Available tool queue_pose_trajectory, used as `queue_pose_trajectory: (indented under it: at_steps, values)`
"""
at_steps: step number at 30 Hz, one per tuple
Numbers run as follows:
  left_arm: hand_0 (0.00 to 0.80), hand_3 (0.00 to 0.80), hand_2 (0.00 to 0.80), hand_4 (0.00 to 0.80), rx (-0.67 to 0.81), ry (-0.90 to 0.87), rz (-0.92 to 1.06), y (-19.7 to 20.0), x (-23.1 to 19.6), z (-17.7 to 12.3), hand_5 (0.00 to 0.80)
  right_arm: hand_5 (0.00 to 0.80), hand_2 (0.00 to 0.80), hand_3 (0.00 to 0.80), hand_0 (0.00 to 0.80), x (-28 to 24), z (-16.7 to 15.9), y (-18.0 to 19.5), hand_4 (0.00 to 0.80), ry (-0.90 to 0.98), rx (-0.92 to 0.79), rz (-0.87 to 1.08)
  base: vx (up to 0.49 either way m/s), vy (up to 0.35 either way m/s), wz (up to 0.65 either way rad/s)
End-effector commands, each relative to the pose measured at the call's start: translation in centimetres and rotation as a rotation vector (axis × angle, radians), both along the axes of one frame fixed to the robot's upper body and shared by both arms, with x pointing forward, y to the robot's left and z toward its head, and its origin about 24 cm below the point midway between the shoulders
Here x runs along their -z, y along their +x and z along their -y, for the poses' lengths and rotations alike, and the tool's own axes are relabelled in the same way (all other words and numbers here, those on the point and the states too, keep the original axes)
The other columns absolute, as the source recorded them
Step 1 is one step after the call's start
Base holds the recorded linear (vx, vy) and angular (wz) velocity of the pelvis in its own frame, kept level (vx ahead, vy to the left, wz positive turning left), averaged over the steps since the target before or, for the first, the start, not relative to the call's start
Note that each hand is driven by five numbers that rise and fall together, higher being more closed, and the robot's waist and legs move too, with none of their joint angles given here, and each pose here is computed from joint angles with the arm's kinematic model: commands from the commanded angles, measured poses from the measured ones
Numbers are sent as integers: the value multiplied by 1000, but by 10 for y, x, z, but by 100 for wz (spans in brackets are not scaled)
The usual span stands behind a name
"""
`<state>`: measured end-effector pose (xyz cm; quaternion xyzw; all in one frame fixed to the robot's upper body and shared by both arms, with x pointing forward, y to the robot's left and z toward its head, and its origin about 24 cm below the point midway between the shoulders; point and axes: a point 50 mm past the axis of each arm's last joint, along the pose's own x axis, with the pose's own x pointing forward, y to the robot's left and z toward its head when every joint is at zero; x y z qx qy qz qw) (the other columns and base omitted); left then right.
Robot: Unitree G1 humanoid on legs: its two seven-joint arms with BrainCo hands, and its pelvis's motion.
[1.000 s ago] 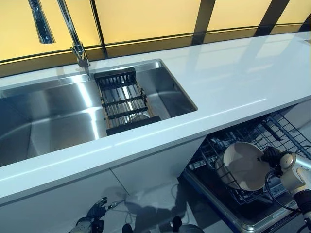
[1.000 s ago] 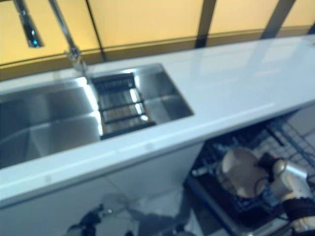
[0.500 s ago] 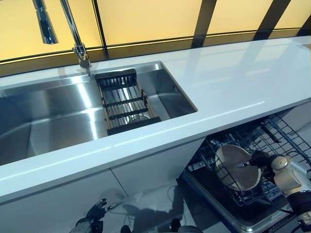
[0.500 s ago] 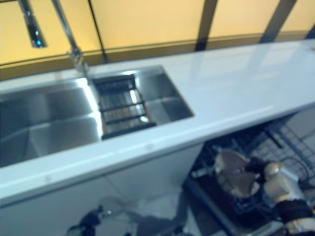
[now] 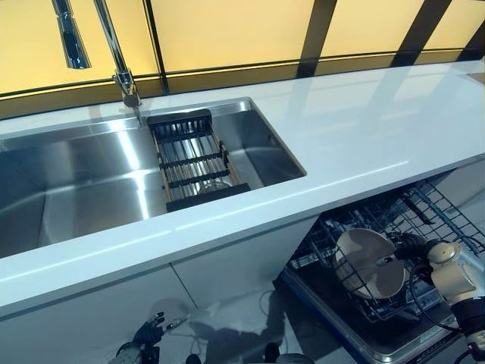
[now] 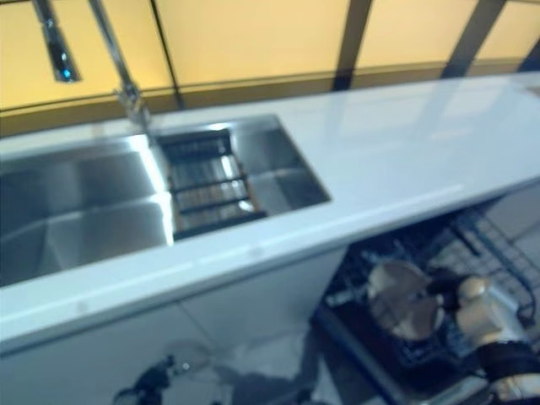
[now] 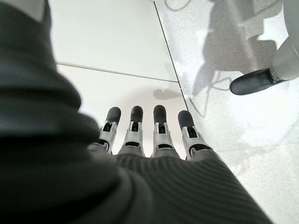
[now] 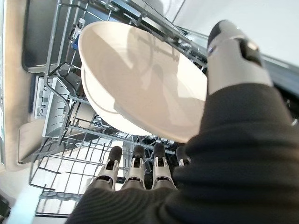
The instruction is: Take plates into dishwasher
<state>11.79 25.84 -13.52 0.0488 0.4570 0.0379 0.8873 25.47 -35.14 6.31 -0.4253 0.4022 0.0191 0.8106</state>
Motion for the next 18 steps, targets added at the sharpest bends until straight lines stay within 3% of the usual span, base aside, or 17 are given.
queue_pose_trajectory:
  at_steps: [1, 13, 18]
  values:
    - [0, 0, 0, 0, -12, 103, -26, 9, -6, -23, 0, 0, 0, 0, 0, -35, 23, 7, 0, -18, 107, 127, 0, 0, 0]
    - [0, 0, 0, 0, -9, 366, -274, -16, -2, -49, 0, 0, 0, 0, 0, -55, 77, -26, 0, 116, 385, 249, -20, 59, -2]
    - [0, 0, 0, 0, -78, 471, -313, -19, -9, -67, 0, 0, 0, 0, 0, -48, 95, -49, 0, 192, 516, 269, -49, 145, -7]
